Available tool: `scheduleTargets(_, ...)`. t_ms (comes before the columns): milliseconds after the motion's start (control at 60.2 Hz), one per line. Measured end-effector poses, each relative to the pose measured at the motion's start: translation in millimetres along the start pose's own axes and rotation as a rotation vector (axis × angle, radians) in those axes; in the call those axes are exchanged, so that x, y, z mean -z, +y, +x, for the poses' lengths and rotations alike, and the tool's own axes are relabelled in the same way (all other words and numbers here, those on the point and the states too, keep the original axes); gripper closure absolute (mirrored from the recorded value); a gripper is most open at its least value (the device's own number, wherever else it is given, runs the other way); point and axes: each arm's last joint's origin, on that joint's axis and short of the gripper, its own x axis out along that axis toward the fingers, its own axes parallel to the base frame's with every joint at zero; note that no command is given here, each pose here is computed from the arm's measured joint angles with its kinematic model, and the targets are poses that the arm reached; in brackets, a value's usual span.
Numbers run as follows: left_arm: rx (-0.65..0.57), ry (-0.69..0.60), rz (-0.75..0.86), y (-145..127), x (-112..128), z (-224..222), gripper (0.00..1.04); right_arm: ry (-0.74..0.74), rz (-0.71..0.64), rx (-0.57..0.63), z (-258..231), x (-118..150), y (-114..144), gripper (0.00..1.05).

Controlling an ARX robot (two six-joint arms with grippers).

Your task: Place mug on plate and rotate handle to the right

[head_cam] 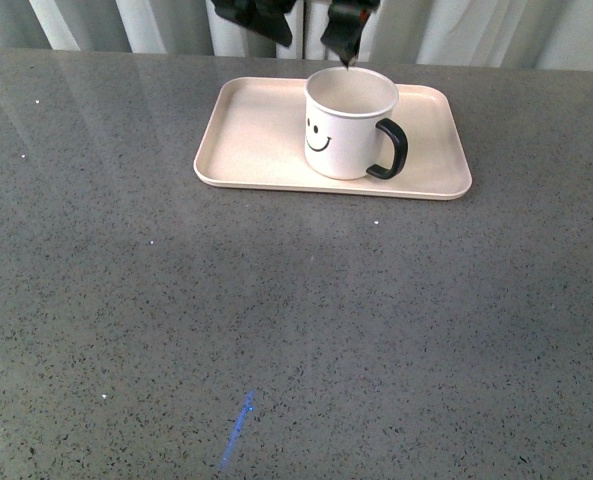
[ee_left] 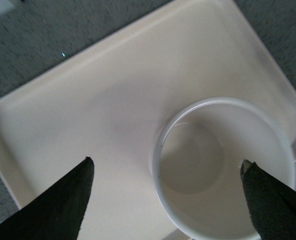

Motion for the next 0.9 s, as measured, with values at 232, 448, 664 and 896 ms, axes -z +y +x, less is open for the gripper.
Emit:
scheduleTargets(232, -0.084, -0.170, -0.004, 4.0, -3.6, -71.3, 0.09, 0.000, 0.000, 0.000, 0.0, 0.0, 0.0, 0.09)
scheduleTargets(448, -0.260, -0.327, -0.079, 7.5, 21.1, -102.9, 0.14, 0.000, 0.000, 0.000, 0.0, 0.0, 0.0, 0.09)
scheduleTargets(664, -0.690, -0.826, -0.217, 5.9, 108.4, -148.7, 0.58, 0.000, 0.000, 0.001, 0.0, 0.0, 0.0, 0.09)
scheduleTargets(896, -0.694, -0.811, -0.231, -5.9, 192.0, -183.5, 1.03, 0.000, 0.000, 0.000, 0.0, 0.0, 0.0, 0.09)
